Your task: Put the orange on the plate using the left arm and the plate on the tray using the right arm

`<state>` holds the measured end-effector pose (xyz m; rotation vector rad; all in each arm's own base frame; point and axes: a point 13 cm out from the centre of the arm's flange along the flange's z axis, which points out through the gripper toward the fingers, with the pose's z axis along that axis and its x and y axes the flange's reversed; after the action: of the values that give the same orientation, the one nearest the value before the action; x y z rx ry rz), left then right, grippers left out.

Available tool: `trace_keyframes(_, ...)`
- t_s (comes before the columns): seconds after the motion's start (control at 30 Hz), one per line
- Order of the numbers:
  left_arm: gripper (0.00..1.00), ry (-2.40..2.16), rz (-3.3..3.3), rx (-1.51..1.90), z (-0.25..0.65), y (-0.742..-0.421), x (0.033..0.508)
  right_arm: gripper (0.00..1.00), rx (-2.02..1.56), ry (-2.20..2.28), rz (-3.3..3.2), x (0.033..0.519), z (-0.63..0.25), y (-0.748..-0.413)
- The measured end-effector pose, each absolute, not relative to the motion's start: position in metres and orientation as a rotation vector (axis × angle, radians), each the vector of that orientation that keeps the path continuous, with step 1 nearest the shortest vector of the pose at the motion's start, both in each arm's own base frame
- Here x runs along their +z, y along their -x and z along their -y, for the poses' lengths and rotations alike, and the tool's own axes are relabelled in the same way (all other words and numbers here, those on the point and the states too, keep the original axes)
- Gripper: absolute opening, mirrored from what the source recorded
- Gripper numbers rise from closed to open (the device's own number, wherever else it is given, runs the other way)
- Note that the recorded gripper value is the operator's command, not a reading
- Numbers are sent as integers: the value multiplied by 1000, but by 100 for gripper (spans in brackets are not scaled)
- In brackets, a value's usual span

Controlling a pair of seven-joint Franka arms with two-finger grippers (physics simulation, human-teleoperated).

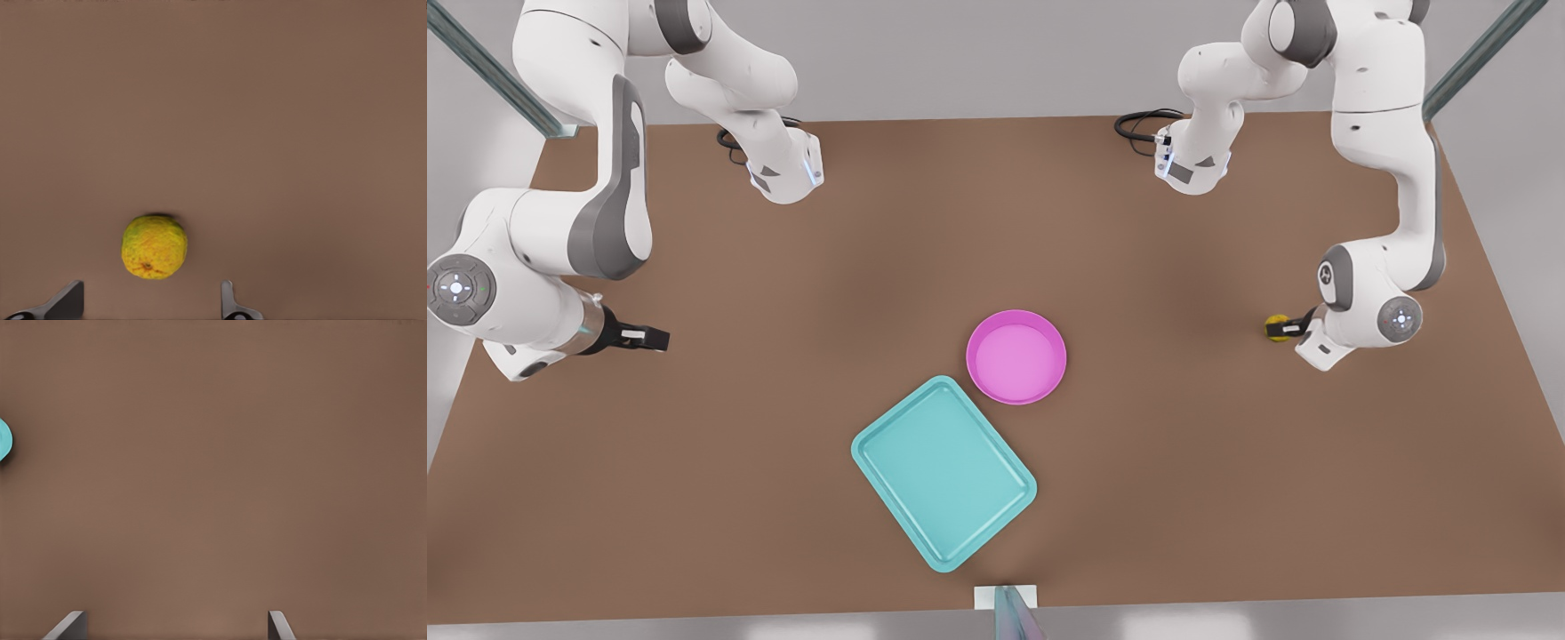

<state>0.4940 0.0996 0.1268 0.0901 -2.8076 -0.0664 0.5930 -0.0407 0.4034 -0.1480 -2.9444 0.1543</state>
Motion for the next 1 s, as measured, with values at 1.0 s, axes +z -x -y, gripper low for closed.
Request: trace_keyframes(1.0, 100, 137, 2772, -24, -124, -467, 41, 100, 154, 155, 2940, 394, 40, -597)
